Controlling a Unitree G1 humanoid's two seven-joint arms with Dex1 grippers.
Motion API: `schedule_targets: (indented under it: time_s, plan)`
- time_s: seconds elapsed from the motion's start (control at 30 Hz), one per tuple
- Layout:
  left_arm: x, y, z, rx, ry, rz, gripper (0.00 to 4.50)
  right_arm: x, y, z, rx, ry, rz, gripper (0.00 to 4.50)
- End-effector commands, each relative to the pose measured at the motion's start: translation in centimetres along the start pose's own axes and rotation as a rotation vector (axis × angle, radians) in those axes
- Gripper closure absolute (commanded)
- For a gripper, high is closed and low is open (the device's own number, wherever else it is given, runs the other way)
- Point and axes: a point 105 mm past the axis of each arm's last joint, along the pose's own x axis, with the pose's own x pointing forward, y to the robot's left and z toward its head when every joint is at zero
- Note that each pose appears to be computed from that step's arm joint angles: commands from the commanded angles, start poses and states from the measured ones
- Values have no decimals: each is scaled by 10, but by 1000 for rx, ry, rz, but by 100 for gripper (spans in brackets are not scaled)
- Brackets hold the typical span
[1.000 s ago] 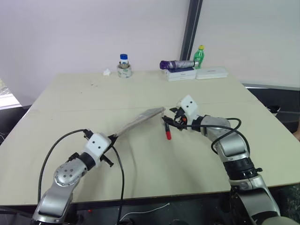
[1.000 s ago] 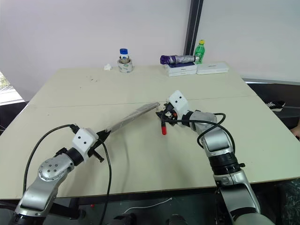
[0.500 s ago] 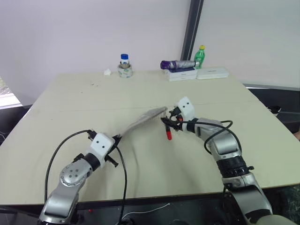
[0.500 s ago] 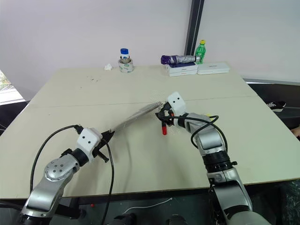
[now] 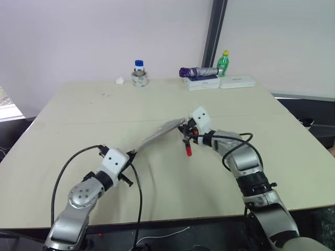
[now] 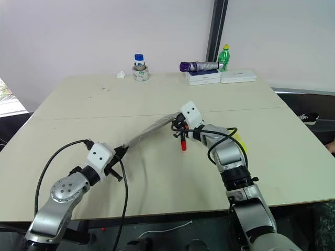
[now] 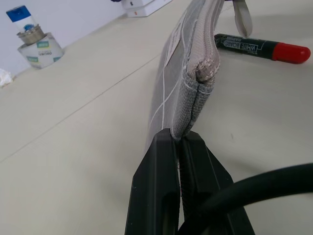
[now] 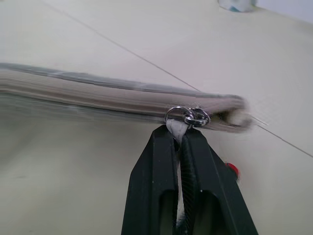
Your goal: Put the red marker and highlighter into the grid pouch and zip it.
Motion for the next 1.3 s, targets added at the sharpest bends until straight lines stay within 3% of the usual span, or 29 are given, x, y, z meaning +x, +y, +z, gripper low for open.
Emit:
schedule_targets:
  time_s: [0.03, 0.4, 0.7, 0.83, 0.97, 1.1, 1.3]
  plan:
    - [4, -8, 17, 21, -54, -13, 450, 3, 33, 26, -95, -73, 106, 447]
    - [18, -20, 25, -7, -69, -21, 450, -8, 127, 43, -209, -129, 455, 447]
    - [20, -19, 27, -23, -77, 16, 450, -8, 130, 47, -190, -127, 464, 447]
    - [21, -4, 28, -39, -78, 101, 450, -20, 118, 44, -151, -102, 472, 298]
    - [22, 15, 29, -31, -72, 209, 450, -24, 74, 43, -118, -99, 256, 89]
    - [24, 26, 29, -32, -63, 277, 450, -29, 32, 28, -130, -9, 48, 89]
    - [28, 32, 26, -15, -33, 295, 450, -34, 5, -3, 26, 102, -66, 89]
